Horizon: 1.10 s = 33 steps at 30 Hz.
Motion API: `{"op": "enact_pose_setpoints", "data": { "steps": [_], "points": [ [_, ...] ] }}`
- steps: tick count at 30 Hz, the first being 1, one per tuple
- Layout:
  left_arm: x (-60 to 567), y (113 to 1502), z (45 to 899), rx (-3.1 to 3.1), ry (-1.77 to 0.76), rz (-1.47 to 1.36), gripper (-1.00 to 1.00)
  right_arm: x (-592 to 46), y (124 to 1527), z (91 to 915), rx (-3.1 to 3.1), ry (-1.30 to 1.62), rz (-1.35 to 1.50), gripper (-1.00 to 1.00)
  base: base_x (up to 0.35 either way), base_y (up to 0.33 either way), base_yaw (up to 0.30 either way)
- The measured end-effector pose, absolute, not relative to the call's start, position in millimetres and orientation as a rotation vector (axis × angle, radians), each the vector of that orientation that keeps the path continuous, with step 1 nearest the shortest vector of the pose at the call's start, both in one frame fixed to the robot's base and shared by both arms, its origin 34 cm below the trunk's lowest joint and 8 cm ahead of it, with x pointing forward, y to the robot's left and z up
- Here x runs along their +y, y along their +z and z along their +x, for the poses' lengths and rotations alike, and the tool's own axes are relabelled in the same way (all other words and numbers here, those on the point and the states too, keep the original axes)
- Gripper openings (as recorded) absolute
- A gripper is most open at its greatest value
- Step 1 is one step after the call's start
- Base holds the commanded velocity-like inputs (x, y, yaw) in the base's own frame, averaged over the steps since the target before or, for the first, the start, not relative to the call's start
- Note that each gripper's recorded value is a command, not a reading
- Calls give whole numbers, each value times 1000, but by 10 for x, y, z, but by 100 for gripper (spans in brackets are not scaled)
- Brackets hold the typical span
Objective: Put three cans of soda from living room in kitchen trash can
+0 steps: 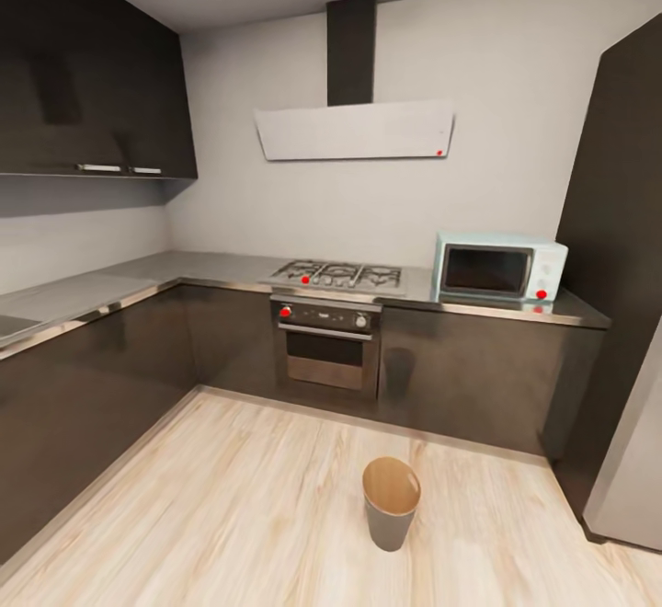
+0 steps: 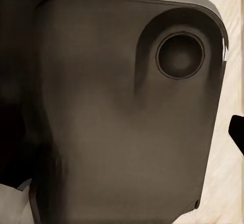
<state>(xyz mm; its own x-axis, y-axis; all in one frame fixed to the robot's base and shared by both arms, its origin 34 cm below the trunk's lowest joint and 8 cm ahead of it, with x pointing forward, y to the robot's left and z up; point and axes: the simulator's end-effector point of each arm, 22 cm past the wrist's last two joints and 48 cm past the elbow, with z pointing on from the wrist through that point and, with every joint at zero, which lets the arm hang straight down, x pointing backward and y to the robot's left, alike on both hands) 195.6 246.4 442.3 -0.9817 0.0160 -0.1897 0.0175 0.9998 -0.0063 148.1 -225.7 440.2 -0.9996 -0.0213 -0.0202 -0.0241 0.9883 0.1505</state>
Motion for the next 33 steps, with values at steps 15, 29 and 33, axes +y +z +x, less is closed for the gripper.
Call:
{"op": "enact_pose_setpoints", "data": {
  "steps": [15, 29, 33],
  "points": [
    [2435, 4424, 1961, 2950, -17, 29, 100, -2259, 4402, 1481, 3114, 234, -36, 100, 342, -17, 0],
    [2426, 4425, 1967, 2949, -19, 29, 100, -2261, 4401, 1482, 3114, 232, -36, 100, 303, -133, 0],
    [2419, 4425, 1969, 2949, -20, 29, 100, -2249, 4402, 1482, 3114, 234, -37, 100, 288, -26, 0]
  ]
}}
